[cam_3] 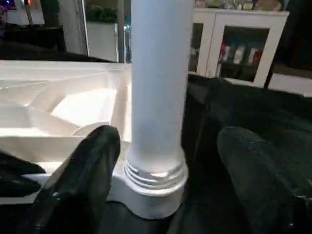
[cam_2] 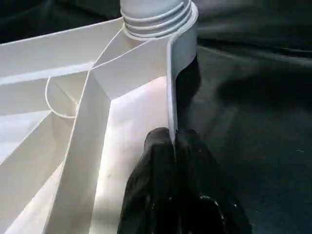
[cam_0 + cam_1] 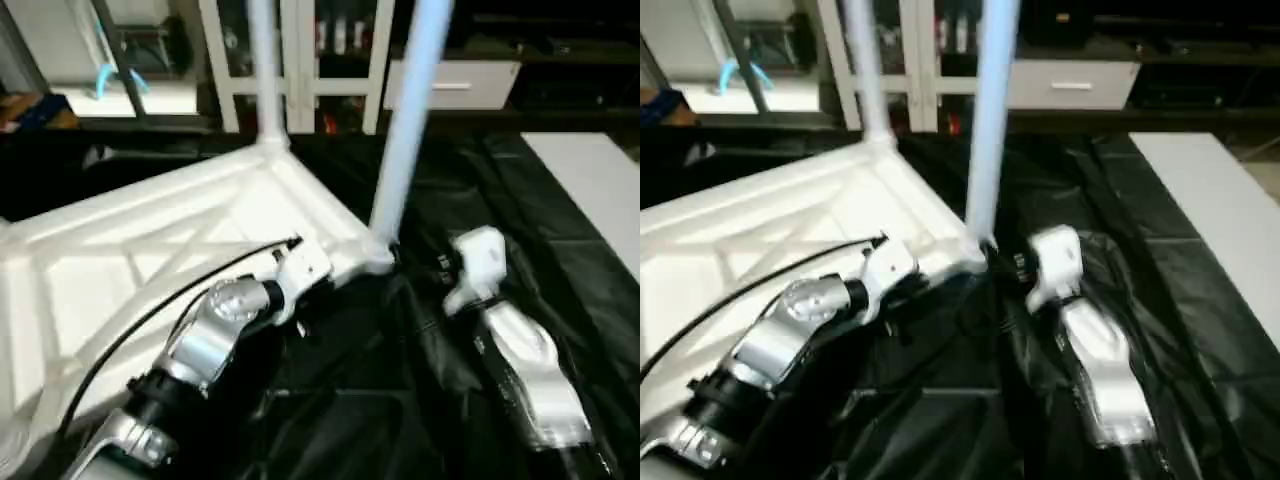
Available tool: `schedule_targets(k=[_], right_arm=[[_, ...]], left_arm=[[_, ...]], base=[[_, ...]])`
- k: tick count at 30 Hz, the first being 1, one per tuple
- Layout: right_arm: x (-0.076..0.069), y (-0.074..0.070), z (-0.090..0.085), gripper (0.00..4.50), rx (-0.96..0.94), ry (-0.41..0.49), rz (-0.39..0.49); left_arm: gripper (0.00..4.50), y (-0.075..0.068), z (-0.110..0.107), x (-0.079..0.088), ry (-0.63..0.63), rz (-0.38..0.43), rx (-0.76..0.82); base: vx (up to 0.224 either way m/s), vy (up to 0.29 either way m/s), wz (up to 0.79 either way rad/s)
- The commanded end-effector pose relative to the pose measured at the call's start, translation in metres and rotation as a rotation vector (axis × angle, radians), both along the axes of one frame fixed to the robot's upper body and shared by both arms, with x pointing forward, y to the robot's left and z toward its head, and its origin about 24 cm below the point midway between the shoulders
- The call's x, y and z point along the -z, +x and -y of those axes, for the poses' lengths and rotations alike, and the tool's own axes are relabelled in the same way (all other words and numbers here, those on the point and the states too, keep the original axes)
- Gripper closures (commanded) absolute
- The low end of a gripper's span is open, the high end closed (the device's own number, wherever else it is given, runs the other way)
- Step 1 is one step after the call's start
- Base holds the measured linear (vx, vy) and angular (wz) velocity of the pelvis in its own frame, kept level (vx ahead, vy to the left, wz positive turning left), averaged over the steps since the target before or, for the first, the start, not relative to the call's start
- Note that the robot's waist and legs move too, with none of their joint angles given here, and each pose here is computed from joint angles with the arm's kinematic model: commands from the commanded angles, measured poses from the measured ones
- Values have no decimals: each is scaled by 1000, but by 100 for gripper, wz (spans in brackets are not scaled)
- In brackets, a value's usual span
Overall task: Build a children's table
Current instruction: Rotate leg to tighten
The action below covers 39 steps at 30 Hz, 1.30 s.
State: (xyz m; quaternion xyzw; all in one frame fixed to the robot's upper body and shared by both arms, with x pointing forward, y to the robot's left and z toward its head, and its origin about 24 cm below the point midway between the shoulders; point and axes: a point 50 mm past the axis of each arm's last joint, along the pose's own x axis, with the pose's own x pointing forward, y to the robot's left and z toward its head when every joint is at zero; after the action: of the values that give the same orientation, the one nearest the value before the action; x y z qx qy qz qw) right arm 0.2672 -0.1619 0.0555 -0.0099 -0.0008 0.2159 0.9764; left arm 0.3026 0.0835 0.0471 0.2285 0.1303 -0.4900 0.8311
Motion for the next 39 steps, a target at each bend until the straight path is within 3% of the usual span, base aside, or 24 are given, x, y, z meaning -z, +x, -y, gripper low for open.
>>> schedule_targets(k=[1,4,9,12,15,16,20,23,26,28,31,34,35,37,39], right_arm=[[5,-11,6,94,21,11,-49],[11,-20,2,94,12,37,-99],[6,-19,-7,94,-13,38,-100],[-3,-14,-14,94,-92,19,-101],[-2,-14,-14,94,-111,15,-108],[-2,-13,-15,89,-114,13,-113],[-2,-13,-18,86,-128,14,-126],[-1,-13,-21,86,-145,12,-133],[-3,-6,-18,86,-140,16,-117],[-3,-5,-18,86,-134,16,-117],[-6,-2,-19,86,-139,17,-107],[-7,4,-18,86,-152,-5,-93],[-8,4,-18,86,-153,-7,-89],[-14,11,-17,86,-155,-5,-49],[-18,14,-17,86,-167,23,-38]], left_arm=[[450,-9,32,-17,-91,92,225],[450,-9,47,-22,-92,163,337],[450,-1,45,-21,-51,204,371],[450,21,16,-21,27,250,197],[450,23,9,-21,-3,240,162],[421,24,6,-21,-19,239,163],[377,17,-7,-26,-115,188,175],[355,2,-18,-33,-215,156,204],[344,-31,-39,-52,-323,99,206],[312,-35,-44,-58,-351,85,177],[307,-40,-53,-67,-407,63,118],[270,-52,-85,-69,-494,61,-86],[268,-52,-92,-67,-487,74,-127],[257,-61,-129,-60,-433,113,-341],[228,-69,-147,-57,-376,97,-419]], base=[[0,0,0],[0,0,0],[0,0,0],[0,0,0],[0,0,0],[0,0,0],[0,0,0],[0,0,0],[0,0,0],[0,0,0],[0,0,0],[0,0,0],[0,0,0],[0,0,0],[0,0,0]])
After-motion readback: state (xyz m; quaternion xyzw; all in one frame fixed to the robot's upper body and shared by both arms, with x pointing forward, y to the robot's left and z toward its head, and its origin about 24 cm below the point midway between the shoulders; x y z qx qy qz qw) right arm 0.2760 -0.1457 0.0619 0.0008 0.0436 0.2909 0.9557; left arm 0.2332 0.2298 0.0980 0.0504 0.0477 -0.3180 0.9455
